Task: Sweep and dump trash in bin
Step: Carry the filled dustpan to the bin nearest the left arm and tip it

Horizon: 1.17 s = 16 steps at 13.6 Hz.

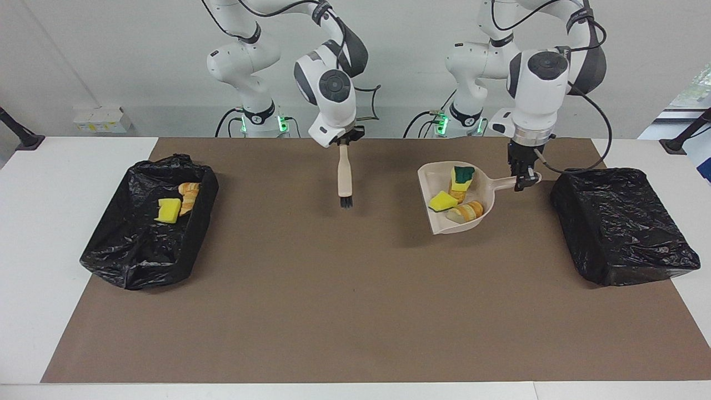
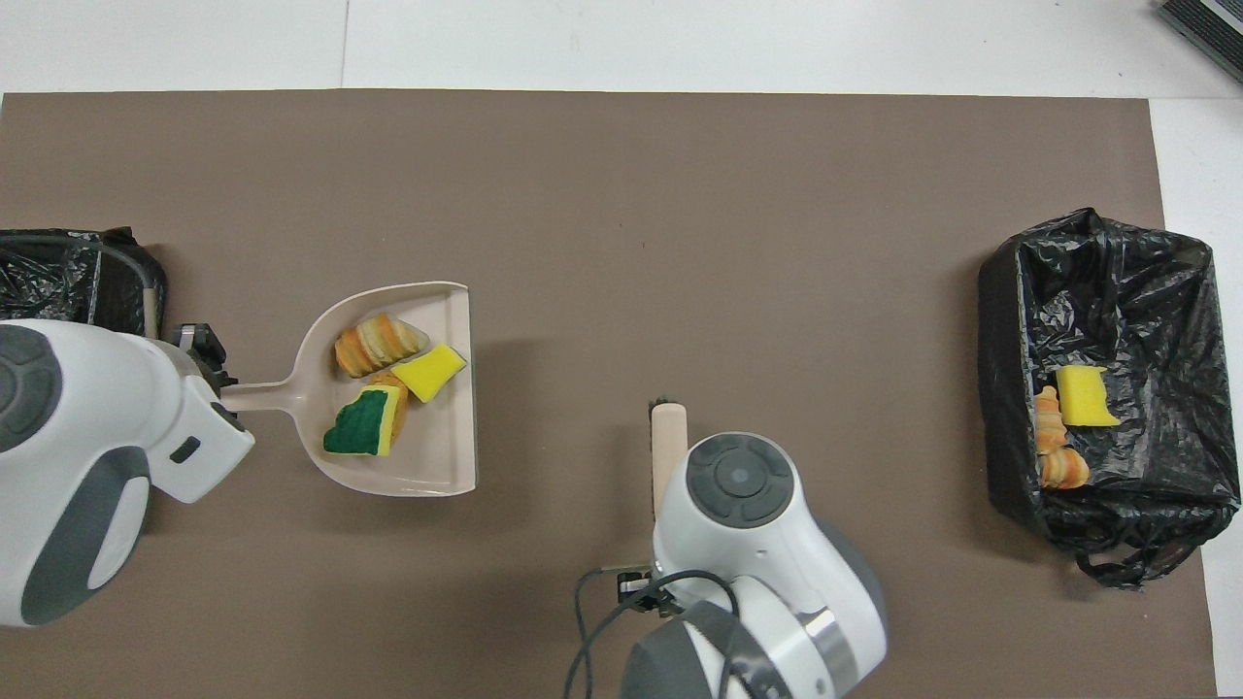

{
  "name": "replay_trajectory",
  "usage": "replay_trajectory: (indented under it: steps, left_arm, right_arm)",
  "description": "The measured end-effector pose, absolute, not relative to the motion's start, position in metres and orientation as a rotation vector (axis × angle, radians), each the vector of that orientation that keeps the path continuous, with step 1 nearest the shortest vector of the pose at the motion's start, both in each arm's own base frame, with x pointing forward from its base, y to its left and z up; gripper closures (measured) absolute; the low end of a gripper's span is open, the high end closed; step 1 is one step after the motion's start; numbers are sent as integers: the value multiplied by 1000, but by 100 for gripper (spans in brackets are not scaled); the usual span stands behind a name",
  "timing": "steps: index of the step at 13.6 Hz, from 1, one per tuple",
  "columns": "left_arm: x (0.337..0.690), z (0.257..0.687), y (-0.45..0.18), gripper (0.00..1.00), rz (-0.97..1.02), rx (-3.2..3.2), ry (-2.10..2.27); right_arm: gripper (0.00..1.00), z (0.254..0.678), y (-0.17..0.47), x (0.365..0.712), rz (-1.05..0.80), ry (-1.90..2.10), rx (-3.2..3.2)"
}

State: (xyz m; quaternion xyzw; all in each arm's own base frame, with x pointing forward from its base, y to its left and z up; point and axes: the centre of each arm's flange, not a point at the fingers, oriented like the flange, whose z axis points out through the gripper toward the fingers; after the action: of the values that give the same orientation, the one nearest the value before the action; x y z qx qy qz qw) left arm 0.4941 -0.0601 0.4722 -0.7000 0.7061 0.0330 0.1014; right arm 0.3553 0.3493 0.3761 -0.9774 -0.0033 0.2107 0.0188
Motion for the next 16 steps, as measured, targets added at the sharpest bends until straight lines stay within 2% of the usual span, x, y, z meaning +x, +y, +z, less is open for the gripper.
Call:
replay_trajectory:
  steps: [3, 6, 10, 16]
  left_arm:
    - [506, 491, -5, 67, 79, -2113, 2012]
    - [519, 510, 58, 67, 69, -2152, 1935]
    - [537, 530, 140, 67, 77, -2166, 1873]
    - [544, 567, 267, 67, 122, -2128, 1801]
  right_arm:
    - [74, 345, 400, 326, 650, 34, -3072]
    - [74, 319, 415, 323, 688, 28, -3093]
    - [74, 327, 416, 328, 739, 4, -3094]
    - [74, 327, 412, 324, 806, -155, -3074]
